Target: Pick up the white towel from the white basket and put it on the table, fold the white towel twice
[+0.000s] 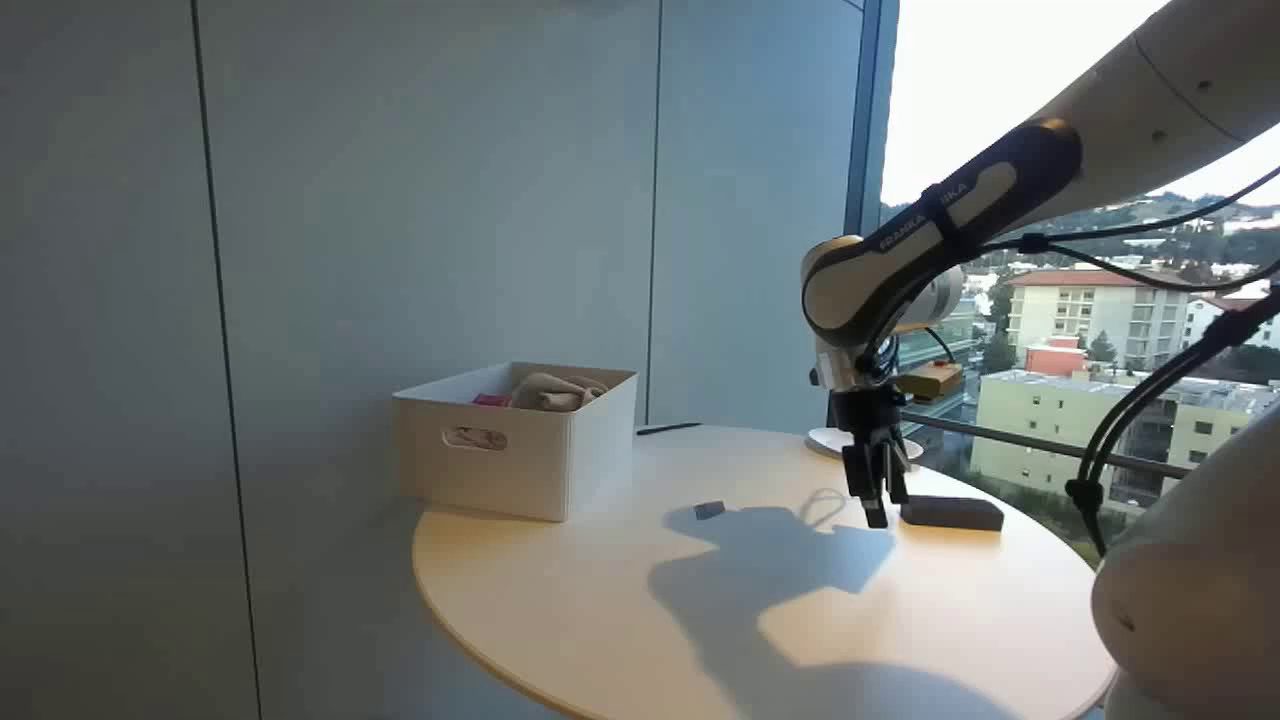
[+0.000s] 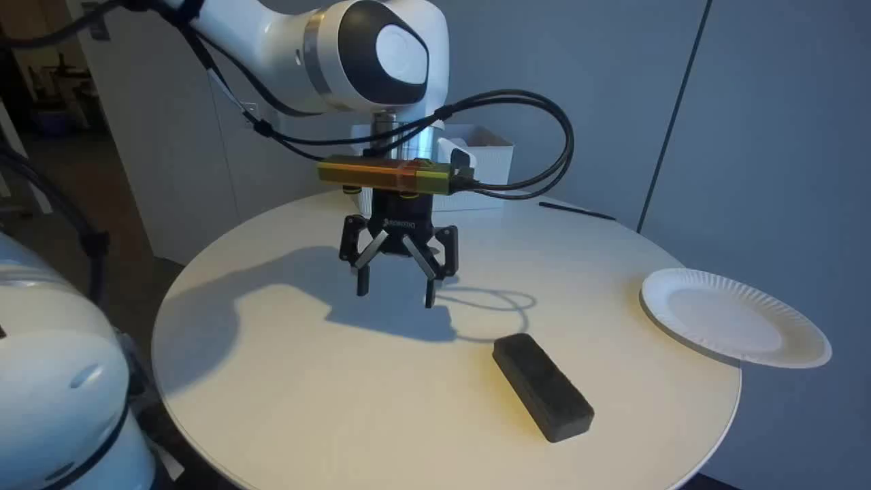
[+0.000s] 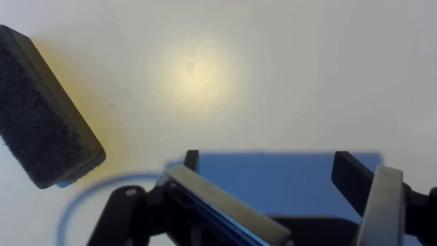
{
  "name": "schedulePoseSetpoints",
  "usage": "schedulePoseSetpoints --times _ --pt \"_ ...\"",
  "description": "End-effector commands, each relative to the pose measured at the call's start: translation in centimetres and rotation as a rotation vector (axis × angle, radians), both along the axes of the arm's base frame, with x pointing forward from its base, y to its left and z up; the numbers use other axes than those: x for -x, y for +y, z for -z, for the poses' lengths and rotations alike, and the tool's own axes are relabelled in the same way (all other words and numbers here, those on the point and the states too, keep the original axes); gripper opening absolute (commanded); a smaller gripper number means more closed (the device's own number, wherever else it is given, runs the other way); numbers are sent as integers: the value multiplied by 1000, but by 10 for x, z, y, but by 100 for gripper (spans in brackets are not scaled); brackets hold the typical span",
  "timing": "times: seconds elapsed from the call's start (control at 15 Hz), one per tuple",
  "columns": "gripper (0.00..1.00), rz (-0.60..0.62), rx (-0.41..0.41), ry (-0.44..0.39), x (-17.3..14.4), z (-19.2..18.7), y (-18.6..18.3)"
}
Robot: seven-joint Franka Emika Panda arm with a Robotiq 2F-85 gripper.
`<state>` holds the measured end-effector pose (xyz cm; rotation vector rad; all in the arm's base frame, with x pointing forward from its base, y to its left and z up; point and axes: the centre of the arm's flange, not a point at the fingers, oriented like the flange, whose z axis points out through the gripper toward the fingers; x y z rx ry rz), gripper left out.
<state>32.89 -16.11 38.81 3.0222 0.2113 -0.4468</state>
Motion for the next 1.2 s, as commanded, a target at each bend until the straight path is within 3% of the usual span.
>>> schedulePoseSetpoints --times 0.0,0.4,0.73,1.13 --pt "100 0 0 0 0 0 0" --pt "100 -19 -2 -5 -5 1 2" --pt "100 -268 19 -122 -60 -29 57" --pt "100 -538 141 -297 -128 -88 134"
